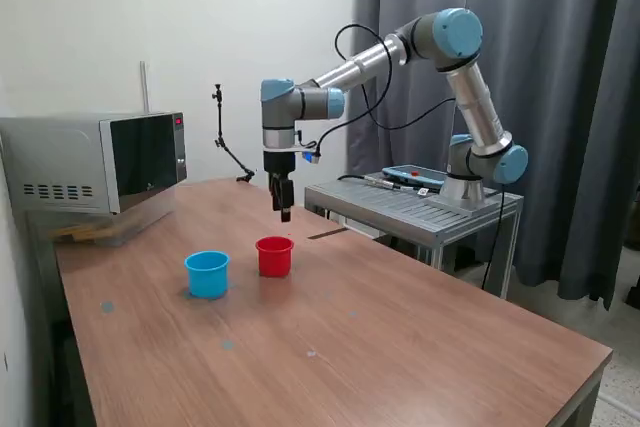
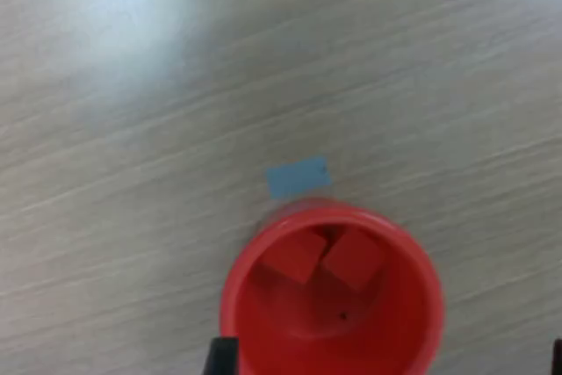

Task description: Place red objects in the red bin, and blue objects in the blue bin.

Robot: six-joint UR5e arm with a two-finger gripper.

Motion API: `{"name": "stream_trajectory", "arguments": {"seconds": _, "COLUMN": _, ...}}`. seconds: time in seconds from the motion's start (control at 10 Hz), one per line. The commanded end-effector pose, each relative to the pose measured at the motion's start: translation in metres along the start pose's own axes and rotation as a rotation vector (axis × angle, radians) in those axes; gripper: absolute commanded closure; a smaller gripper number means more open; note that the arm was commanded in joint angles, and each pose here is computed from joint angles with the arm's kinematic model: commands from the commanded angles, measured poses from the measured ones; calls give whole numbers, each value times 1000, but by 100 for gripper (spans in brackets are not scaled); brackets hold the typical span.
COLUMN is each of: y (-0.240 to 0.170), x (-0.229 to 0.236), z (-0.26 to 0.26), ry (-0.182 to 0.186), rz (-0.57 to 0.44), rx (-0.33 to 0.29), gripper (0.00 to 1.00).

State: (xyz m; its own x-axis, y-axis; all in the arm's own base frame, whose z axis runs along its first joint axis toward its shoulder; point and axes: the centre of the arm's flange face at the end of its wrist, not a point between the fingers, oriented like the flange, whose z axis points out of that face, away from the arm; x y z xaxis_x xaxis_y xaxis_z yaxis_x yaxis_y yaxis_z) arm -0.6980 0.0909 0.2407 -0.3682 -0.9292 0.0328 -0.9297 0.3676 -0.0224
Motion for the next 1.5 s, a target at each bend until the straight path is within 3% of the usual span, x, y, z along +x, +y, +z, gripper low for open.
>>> {"name": "stream_trajectory", "arguments": {"seconds": 0.0, "y": -22, "x": 26, "z": -39, "ry": -1, "rz": -48, "rx": 5, "gripper": 0}}
{"name": "stream_trajectory", "arguments": {"seconds": 0.1, "y": -30, "x": 31, "z": -51, "ry": -2, "rz": -66, "rx": 22, "gripper": 0}}
{"name": "stream_trajectory", "arguments": {"seconds": 0.2, "y": -40, "x": 35, "z": -78, "ry": 0, "rz": -94, "rx": 1, "gripper": 0}}
{"name": "stream_trajectory", "arguments": {"seconds": 0.4, "y": -74, "x": 34, "z": -138, "ry": -1, "rz": -158, "rx": 67, "gripper": 0}}
{"name": "stream_trajectory", "arguments": {"seconds": 0.5, "y": -91, "x": 39, "z": -161, "ry": -1, "rz": -204, "rx": 60, "gripper": 0}}
{"name": "stream_trajectory", "arguments": {"seconds": 0.9, "y": -158, "x": 35, "z": -262, "ry": -3, "rz": -281, "rx": -65, "gripper": 0}}
{"name": "stream_trajectory", "arguments": {"seconds": 1.0, "y": -174, "x": 33, "z": -272, "ry": -3, "rz": -293, "rx": -36, "gripper": 0}}
{"name": "stream_trajectory", "arguments": {"seconds": 1.2, "y": -214, "x": 35, "z": -300, "ry": -2, "rz": -344, "rx": -49, "gripper": 0}}
{"name": "stream_trajectory", "arguments": {"seconds": 1.4, "y": -226, "x": 34, "z": -289, "ry": 0, "rz": -349, "rx": 5, "gripper": 0}}
